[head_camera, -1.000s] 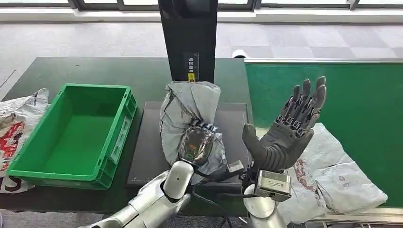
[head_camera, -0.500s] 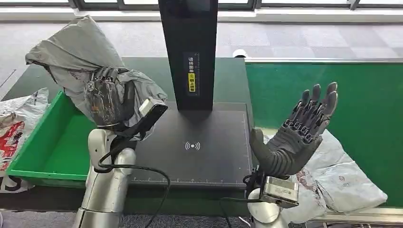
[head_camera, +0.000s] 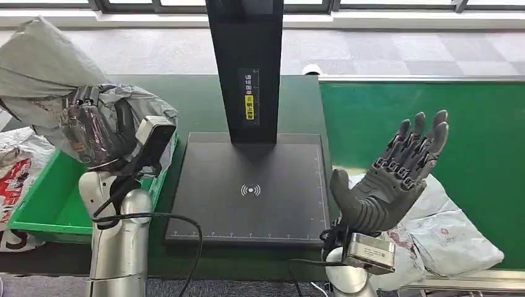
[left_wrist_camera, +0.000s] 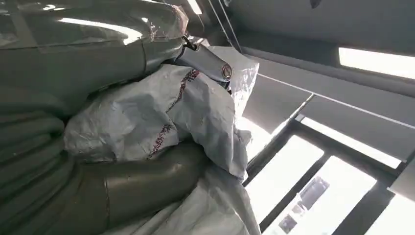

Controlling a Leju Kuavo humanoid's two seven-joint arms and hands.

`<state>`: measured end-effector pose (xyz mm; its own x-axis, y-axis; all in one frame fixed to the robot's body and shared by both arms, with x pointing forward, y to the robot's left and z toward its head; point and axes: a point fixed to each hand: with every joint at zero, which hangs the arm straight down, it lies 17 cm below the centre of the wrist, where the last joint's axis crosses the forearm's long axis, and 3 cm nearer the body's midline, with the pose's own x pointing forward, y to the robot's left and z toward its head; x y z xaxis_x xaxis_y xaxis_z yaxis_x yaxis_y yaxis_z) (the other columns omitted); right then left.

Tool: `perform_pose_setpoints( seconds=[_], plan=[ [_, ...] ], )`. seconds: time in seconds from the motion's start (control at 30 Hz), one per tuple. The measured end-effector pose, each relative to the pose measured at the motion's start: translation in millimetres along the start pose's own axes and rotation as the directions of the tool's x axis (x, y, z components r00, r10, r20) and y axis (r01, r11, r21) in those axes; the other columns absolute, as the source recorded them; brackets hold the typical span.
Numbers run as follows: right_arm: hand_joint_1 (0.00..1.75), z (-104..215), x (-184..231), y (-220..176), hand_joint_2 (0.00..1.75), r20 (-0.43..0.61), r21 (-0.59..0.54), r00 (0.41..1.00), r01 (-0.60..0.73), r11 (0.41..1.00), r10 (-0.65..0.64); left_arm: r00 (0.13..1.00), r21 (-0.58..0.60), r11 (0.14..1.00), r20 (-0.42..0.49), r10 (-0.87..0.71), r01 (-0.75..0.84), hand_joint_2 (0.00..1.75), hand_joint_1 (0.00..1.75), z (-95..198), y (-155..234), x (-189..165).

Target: Moved the parcel from conveyor to table for the left to box.

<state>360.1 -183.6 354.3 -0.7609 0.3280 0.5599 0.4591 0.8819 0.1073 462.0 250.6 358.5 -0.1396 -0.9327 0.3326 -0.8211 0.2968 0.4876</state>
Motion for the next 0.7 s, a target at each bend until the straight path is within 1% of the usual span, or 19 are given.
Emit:
perform_pose_setpoints(
  seconds=[0.1,0.2,0.23,0.3,0.4,0.5,0.7],
  plan=[
    [0.0,1,0,0,1.75,0.001,0.004,1.0,-0.004,1.0,0.004,0.999,0.0,1.0,-0.029,-0.019,0.019,1.75,1.75,1,1,-14],
    [0.0,2,1,-2,1.75,0.0,0.002,1.0,-0.006,1.0,0.006,0.998,-0.001,0.999,-0.061,-0.033,0.033,1.75,1.75,2,0,-37],
    [0.0,2,1,-2,1.75,0.0,0.001,1.0,-0.005,1.0,0.005,0.996,-0.005,0.999,-0.074,-0.039,0.039,1.75,1.75,2,-2,-49],
    [0.0,2,1,-2,1.75,-0.001,0.001,1.0,-0.006,1.0,0.006,0.989,-0.022,0.998,-0.133,-0.066,0.063,1.75,1.75,6,-7,-79],
    [0.0,3,0,-2,1.75,-0.004,0.002,1.0,-0.007,1.0,0.007,0.965,-0.083,0.99,-0.228,-0.127,0.11,1.75,1.75,20,-21,-132],
    [0.0,3,1,-3,1.75,-0.003,0.002,1.0,-0.007,1.0,0.007,0.929,-0.169,0.974,-0.313,-0.199,0.152,1.75,1.75,45,-36,-182],
    [0.0,5,0,-4,1.75,-0.009,0.001,1.0,-0.003,1.0,0.003,0.874,-0.27,0.948,-0.403,-0.271,0.169,1.75,1.75,82,-49,-237]
  ],
)
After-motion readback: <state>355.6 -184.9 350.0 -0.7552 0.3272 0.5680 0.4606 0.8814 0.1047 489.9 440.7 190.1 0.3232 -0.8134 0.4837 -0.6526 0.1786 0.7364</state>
